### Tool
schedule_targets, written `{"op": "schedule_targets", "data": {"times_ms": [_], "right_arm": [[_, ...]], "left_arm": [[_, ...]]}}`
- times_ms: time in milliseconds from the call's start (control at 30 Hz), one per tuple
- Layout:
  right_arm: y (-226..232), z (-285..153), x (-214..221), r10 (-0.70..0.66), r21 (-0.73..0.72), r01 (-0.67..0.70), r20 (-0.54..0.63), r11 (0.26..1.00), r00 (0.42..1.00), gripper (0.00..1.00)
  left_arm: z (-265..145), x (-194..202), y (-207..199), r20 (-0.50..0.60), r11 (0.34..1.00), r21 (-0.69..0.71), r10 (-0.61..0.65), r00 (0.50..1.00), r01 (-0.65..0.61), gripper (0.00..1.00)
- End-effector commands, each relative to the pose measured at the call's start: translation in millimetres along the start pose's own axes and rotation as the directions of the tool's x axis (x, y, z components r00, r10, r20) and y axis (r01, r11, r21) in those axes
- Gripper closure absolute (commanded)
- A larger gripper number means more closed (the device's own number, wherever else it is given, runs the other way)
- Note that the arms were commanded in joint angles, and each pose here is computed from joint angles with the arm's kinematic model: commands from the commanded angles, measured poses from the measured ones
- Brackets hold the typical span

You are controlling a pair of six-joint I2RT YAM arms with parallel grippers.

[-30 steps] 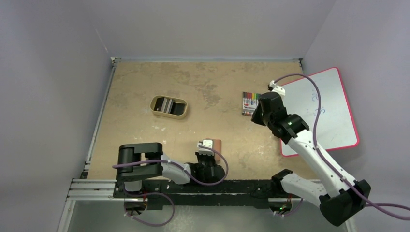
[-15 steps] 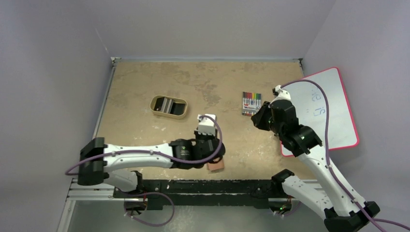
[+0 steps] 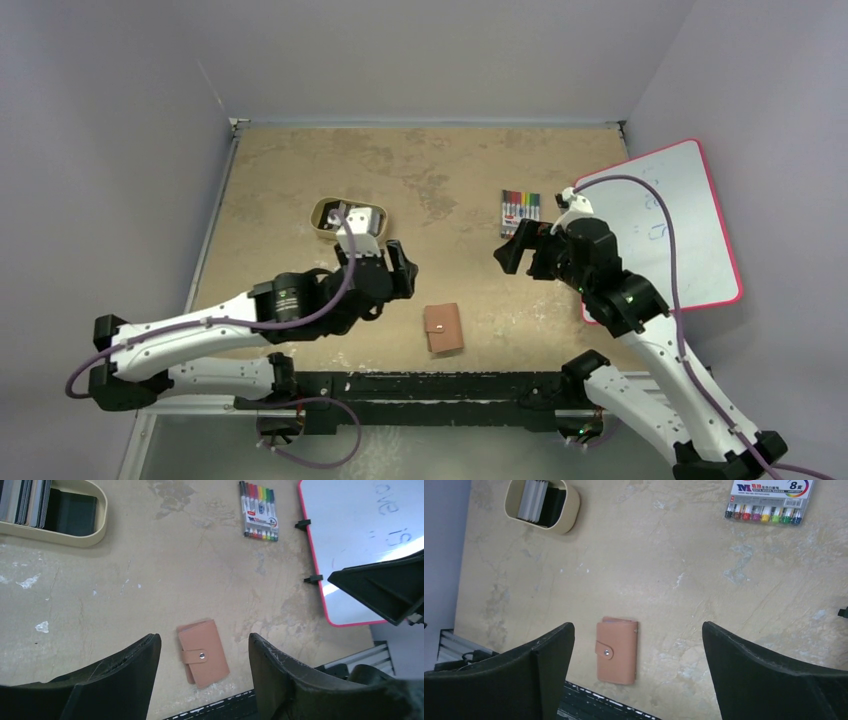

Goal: Put the credit cards into the card holder
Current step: Reset both arms

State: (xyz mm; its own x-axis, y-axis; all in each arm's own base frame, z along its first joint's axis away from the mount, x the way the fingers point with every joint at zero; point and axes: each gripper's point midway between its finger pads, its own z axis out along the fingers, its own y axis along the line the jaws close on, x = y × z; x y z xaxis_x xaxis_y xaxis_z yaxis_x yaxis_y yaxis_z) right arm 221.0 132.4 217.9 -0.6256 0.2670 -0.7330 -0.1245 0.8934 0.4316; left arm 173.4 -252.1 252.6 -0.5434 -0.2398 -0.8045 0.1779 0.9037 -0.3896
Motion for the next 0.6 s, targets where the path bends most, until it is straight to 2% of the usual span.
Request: {"op": "schedule_targets", "data": {"times_ms": [0, 133, 267, 567], "right_arm": [[15.6, -16.0, -24.2, -0.02, -0.064, 0.025, 0.084, 0.998, 0.996, 0.01], [23.7, -35.3, -44.6, 0.005, -0.087, 0.009, 0.16, 0.996, 0.987, 0.01], [33.5, -43.8, -44.7, 0.053, -0.141, -0.031, 0.156, 0.99, 0.986, 0.01], [46.5, -57.9, -58.1, 0.091, -0.197, -0.053, 0.191, 0.979, 0.977, 0.01]], "left_arm": [[-29.6, -34.8, 0.9, 0.042, 0.991, 0.065, -0.116, 0.992, 0.113, 0.35], [-51.3, -64.4, 11.4, 0.114, 0.979, 0.102, -0.189, 0.975, 0.178, 0.33], [-59.9, -76.9, 21.7, 0.151, 0.979, 0.087, -0.197, 0.969, 0.185, 0.31], [-49.9, -64.9, 20.0, 0.128, 0.99, 0.056, -0.134, 0.983, 0.128, 0.27]]}}
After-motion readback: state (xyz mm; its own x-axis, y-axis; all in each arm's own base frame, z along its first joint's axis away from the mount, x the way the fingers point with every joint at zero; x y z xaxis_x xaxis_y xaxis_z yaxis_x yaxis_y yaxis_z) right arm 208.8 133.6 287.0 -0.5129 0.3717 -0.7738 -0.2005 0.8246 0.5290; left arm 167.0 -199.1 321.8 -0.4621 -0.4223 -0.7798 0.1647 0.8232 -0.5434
